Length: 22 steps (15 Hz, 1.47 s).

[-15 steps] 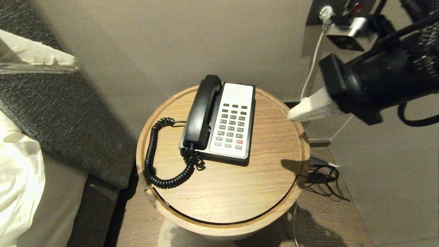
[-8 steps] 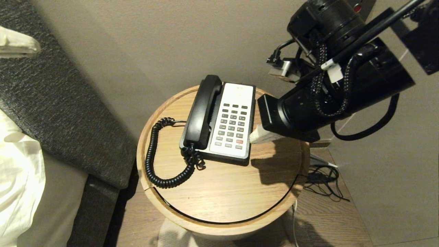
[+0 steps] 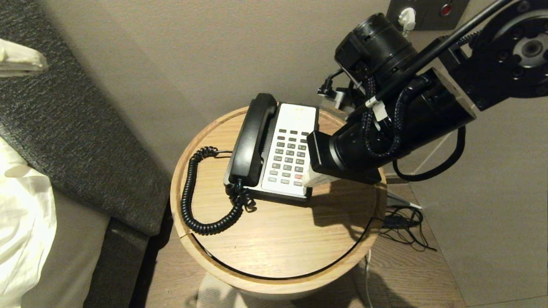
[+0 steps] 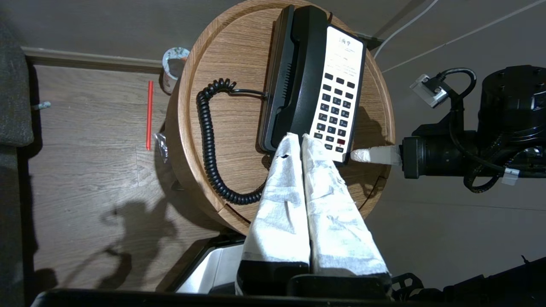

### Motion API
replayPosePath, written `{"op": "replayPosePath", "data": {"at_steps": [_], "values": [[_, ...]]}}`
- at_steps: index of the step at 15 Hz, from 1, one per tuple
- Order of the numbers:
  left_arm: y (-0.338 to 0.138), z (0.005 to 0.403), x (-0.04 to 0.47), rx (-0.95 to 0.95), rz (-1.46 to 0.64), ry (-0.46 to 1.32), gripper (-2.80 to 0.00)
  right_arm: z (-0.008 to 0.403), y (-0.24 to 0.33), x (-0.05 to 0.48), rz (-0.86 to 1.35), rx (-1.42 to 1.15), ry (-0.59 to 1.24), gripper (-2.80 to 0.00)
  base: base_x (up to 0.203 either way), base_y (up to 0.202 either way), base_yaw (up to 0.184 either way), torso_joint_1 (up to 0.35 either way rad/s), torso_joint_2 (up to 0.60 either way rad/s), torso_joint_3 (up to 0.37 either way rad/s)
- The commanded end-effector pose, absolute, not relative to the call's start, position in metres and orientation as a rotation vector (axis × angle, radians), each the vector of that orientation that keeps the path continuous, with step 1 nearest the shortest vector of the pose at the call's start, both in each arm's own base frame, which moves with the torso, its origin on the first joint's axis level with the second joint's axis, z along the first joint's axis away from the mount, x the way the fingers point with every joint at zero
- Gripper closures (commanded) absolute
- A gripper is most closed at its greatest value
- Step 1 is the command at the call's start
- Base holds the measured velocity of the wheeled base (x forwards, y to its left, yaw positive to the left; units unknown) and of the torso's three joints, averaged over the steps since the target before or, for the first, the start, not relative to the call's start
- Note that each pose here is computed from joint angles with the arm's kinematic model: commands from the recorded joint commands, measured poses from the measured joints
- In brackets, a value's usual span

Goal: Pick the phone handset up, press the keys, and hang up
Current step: End the call using the dial pad

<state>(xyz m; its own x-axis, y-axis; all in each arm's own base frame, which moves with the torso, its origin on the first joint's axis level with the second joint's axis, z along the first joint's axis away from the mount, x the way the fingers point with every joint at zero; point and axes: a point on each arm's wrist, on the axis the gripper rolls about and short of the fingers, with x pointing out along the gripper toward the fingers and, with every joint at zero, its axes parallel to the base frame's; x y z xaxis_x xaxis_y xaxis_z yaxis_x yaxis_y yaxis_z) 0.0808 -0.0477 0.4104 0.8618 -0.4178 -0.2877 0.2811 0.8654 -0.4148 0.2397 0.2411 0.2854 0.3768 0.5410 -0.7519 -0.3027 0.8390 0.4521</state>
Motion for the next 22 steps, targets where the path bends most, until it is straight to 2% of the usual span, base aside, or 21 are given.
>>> {"op": "replayPosePath", "data": {"at_steps": [1, 22], "values": [[-0.048, 0.409, 0.082, -0.371, -0.373, 0.392, 0.0, 0.281, 0.243, 0.242, 0.54, 0.254, 1.07, 0.0, 0.0, 0.0, 0.0, 0.0, 0.0, 0.0], [-0.047, 0.405, 0.082, -0.388, -0.373, 0.41, 0.0, 0.272, 0.253, 0.252, 0.55, 0.253, 1.048, 0.0, 0.0, 0.0, 0.0, 0.0, 0.0, 0.0]]}}
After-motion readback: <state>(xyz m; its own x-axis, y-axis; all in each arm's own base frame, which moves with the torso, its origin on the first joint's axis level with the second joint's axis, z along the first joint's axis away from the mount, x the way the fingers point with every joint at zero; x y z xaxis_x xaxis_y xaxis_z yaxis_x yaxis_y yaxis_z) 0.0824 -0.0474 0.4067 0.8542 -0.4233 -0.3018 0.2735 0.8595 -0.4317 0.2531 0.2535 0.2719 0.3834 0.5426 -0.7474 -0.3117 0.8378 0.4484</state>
